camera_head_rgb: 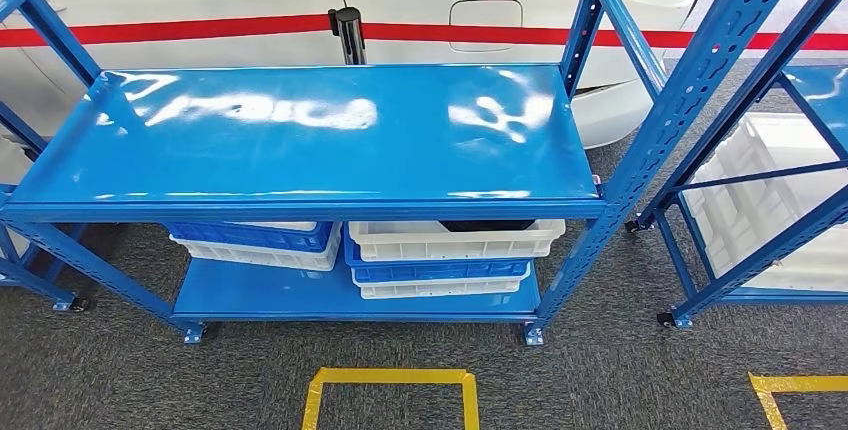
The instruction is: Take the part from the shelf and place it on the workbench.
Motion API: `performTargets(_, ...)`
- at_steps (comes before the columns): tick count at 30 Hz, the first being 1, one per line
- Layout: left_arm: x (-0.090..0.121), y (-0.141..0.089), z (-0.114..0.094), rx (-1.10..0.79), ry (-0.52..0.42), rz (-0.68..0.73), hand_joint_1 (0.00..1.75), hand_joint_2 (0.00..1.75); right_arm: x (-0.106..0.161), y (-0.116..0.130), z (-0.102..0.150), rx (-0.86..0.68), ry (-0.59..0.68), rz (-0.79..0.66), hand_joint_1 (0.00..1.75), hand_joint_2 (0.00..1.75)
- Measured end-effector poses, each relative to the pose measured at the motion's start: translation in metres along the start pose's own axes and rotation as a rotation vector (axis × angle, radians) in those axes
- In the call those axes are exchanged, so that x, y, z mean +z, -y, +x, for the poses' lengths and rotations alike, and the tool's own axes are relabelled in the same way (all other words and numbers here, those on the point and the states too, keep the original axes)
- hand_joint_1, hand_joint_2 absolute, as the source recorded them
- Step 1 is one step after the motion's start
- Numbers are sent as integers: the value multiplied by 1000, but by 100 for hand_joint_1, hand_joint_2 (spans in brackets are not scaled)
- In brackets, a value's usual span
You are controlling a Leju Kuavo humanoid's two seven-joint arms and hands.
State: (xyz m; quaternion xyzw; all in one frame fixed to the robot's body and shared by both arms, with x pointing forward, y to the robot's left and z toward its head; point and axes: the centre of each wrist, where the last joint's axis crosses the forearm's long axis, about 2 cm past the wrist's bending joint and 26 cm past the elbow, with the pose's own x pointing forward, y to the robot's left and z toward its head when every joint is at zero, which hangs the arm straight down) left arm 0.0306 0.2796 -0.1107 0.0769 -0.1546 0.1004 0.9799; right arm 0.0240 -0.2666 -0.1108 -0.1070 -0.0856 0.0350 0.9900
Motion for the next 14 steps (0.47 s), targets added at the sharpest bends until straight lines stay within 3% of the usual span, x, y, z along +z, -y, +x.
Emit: performTargets(14, 4, -12, -16, -99, -57, -149, 0, 0, -2, 18, -19, -105, 47, 187, 0, 0)
